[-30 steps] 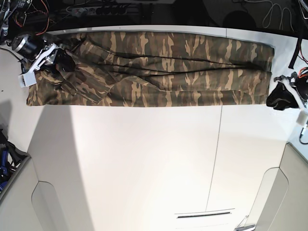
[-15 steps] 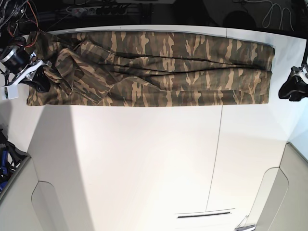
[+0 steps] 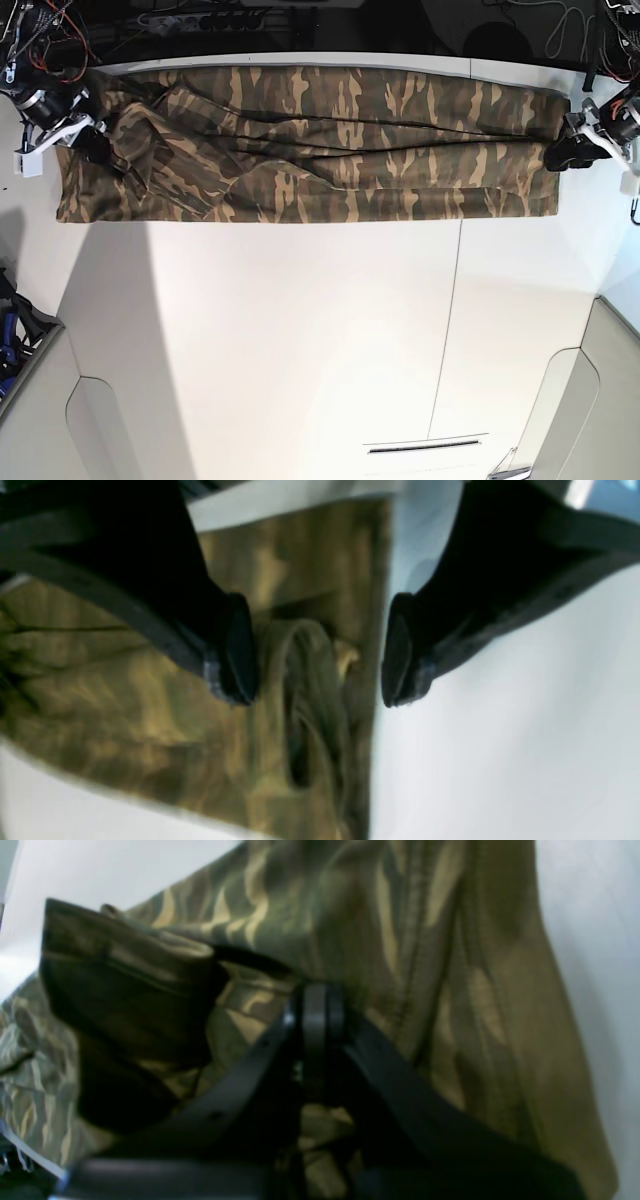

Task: Fold the T-shirt properly
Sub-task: 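Grasp the strip's ends and pull them to straighten it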

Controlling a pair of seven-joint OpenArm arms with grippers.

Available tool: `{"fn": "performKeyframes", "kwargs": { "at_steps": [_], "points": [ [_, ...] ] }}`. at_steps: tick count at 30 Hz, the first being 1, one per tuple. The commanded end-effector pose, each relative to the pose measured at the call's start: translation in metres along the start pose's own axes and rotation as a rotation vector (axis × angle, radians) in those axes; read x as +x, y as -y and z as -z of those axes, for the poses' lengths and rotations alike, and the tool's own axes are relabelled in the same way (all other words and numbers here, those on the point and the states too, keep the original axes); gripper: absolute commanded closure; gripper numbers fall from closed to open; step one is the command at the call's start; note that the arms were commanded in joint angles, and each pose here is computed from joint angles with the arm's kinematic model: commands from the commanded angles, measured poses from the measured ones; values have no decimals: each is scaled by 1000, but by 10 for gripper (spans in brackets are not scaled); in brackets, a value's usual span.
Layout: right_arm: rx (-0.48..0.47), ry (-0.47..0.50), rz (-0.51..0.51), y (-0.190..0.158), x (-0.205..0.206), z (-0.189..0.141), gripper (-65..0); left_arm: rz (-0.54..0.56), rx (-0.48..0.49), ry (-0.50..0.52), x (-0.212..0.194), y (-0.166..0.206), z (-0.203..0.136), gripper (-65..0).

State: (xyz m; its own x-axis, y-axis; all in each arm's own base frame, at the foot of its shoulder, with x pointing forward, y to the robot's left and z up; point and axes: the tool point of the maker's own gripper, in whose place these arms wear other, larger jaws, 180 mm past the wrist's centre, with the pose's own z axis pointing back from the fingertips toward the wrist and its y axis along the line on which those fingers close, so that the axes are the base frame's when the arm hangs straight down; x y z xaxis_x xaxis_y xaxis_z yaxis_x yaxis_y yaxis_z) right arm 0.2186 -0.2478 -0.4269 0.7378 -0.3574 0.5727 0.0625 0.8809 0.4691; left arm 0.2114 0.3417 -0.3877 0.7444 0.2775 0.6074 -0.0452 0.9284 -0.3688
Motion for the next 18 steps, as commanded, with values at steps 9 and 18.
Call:
{"fn": "performKeyframes", "kwargs": {
  "at_steps": [9,18],
  "points": [
    [15,32,1,-2,12,-2,-135,33,6,25,13,-3,-4,-421],
    [17,31,1,-2,13,-2,-135,34,9,3,9,-4,-4,-421]
  ]
}}
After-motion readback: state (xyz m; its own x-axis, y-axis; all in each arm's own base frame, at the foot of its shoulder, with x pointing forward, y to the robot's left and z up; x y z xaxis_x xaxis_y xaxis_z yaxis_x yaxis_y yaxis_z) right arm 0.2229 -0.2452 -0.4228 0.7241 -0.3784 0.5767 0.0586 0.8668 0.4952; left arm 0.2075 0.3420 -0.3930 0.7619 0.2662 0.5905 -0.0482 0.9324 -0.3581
